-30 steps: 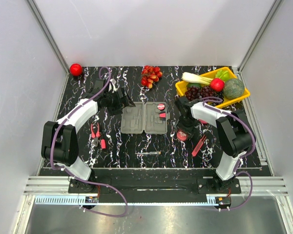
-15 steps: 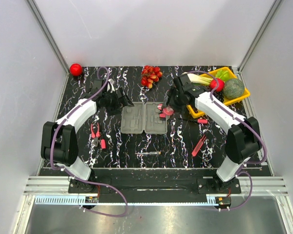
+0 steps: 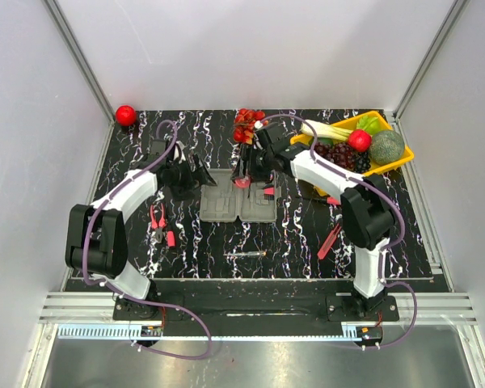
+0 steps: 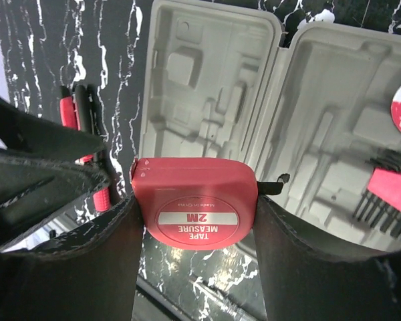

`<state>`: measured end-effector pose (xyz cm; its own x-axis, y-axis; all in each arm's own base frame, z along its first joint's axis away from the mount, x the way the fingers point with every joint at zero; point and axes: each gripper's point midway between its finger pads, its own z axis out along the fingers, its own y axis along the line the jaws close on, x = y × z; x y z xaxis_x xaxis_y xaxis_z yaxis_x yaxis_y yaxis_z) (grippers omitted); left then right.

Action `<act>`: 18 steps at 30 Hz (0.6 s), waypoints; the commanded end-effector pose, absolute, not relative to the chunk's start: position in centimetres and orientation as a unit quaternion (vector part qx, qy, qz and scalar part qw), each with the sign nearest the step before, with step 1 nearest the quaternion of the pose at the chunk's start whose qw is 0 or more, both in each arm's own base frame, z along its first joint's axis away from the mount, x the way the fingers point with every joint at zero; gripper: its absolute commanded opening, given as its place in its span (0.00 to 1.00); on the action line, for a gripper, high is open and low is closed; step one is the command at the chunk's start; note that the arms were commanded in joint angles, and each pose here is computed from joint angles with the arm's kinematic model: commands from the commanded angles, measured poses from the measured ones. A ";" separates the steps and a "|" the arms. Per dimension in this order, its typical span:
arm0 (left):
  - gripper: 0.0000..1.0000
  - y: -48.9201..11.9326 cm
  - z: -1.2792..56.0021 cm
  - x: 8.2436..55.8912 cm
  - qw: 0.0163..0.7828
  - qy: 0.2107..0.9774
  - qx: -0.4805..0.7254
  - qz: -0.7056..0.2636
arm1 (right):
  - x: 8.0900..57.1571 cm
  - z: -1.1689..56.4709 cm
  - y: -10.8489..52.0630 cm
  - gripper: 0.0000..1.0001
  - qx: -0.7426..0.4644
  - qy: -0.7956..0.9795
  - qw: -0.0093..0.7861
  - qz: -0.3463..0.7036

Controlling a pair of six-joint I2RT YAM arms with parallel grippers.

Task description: Pack the tool kit

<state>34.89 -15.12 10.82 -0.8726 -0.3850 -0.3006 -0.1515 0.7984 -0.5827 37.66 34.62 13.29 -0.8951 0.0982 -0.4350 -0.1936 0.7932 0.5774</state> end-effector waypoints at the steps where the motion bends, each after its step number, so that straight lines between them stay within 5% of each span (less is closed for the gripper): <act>1: 0.99 -13.7 10.3 34.7 0.220 0.928 -0.156 -0.257 | 39.9 15.1 36.7 0.39 -0.062 0.891 0.273 0.359; 6: 0.98 -13.0 8.2 34.1 0.200 0.937 -0.167 -0.235 | 38.6 12.4 35.8 0.38 -0.056 0.903 0.249 0.345; 18: 0.77 -13.6 4.9 32.6 0.139 0.942 -0.189 -0.240 | 34.1 9.0 31.4 0.34 -0.044 0.938 0.202 0.280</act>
